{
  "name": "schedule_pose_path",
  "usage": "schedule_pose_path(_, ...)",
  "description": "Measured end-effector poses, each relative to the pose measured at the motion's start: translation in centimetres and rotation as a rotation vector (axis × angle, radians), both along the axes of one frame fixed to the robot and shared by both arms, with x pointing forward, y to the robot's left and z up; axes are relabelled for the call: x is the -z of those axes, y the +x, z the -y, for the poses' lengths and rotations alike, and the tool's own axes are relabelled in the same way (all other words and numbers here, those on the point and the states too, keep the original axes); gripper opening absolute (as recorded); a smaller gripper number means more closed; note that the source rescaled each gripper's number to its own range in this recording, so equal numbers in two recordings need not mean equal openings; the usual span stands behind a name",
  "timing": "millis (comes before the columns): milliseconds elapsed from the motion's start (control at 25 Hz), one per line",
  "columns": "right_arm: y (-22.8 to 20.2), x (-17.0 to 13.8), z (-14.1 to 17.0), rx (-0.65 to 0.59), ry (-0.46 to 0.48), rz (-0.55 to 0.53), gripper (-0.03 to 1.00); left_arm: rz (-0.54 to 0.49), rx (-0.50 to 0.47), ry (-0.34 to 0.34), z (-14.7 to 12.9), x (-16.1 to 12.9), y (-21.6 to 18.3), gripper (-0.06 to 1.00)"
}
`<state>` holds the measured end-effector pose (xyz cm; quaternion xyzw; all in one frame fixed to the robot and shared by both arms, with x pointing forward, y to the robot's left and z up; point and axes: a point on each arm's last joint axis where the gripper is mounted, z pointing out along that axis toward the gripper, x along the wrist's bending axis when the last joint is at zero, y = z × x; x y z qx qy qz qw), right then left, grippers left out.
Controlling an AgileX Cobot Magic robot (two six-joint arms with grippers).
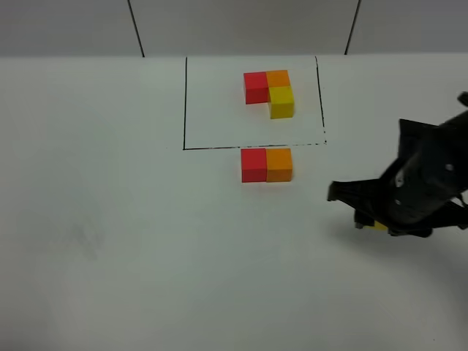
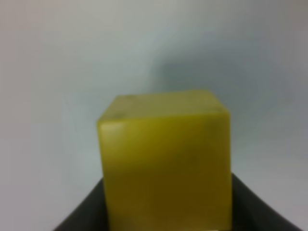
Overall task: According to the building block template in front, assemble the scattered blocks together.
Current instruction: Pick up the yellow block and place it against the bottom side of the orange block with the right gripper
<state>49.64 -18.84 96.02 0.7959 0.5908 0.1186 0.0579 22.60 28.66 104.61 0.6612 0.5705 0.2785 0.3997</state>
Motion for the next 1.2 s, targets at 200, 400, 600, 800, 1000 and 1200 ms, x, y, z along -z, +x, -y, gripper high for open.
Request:
schedule_pose_path(200,2.0,0.9,-4.4,-0.027,-0.028,-0.019,0.02,0.000,0.000,0.000,0.0,0.0,0.0,0.74)
schedule_pose_path(400,4.0,3.4,-7.6,-0.093,-0.085,-0.056,0.02,0.000,0.000,0.000,0.0,0.0,0.0,0.74)
schedule_pose_path(600,5.9,4.9,-8.7,-0.113,-0.114,-0.047,0.02,0.000,0.000,0.000,0.0,0.0,0.0,0.74)
schedule_pose_path(800,6.4,5.0,-9.2,-0.106,-0.098,-0.017,0.02,0.000,0.000,0.000,0.0,0.0,0.0,0.74)
schedule_pose_path(1000,6.0,5.0,-9.9,-0.118,-0.123,0.010,0.02,0.000,0.000,0.000,0.0,0.0,0.0,0.74)
schedule_pose_path(1200,6.0,5.0,-10.0,-0.122,-0.121,0.016,0.02,0.000,0.000,0.000,0.0,0.0,0.0,0.74)
